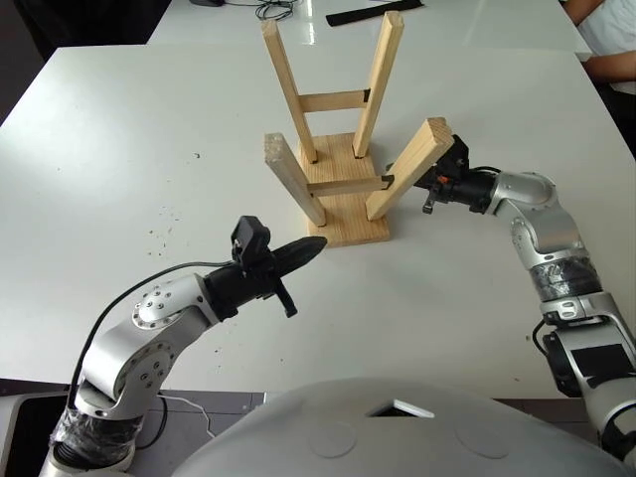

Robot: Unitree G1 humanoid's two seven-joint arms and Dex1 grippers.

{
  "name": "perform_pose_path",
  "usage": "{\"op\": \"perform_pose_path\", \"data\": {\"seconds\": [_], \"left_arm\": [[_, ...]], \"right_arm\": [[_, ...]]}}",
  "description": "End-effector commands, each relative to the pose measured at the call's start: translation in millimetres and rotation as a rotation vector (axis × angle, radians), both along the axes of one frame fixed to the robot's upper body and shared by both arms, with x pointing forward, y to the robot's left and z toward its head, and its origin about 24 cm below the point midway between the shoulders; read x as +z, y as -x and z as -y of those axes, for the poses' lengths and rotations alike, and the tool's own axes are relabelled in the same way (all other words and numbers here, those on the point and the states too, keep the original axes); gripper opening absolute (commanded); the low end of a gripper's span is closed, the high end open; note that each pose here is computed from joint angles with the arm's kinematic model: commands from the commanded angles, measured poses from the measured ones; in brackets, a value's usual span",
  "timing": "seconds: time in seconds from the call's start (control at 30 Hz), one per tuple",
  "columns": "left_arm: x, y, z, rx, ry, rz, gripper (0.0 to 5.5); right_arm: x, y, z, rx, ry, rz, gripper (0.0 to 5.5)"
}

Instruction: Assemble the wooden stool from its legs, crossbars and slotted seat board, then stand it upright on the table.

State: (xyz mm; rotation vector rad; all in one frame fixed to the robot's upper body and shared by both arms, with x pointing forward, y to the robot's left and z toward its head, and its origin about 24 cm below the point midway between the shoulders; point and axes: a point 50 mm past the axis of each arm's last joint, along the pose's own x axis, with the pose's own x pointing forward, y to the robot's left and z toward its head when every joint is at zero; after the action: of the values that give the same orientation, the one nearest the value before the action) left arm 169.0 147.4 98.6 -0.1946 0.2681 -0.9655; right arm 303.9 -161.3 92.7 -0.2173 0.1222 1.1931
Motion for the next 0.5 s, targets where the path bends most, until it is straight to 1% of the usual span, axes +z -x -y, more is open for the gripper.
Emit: {"op": "perform_pose_path", "data": {"seconds": [0.03,0.17,0.27,0.33,0.43,0.5], "left_arm": [[-13.7,-15.3,-3.4,0.058,-0.080,0.006,0.02],[-24.0,-22.4,-14.1,0.111,-0.138,0.010,0.02],[-35.0,-24.6,-34.1,0.163,-0.223,0.002,0.02],[-35.5,-26.3,-42.9,0.173,-0.256,0.015,0.02],[-35.8,-34.0,-54.4,0.196,-0.298,0.034,0.02],[-36.8,-40.2,-62.7,0.221,-0.326,0.044,0.02]], "right_arm": [[5.5,5.4,-4.7,0.170,0.012,-0.037,0.00],[-3.5,24.8,-12.7,0.282,0.027,-0.088,0.00],[-14.7,51.6,-21.7,0.318,0.008,-0.136,0.00],[-18.9,72.8,-36.7,0.317,-0.037,-0.144,0.00],[-15.7,103.2,-59.6,0.307,-0.130,-0.174,0.00],[-15.4,114.3,-67.6,0.256,-0.164,-0.197,0.00]]}}
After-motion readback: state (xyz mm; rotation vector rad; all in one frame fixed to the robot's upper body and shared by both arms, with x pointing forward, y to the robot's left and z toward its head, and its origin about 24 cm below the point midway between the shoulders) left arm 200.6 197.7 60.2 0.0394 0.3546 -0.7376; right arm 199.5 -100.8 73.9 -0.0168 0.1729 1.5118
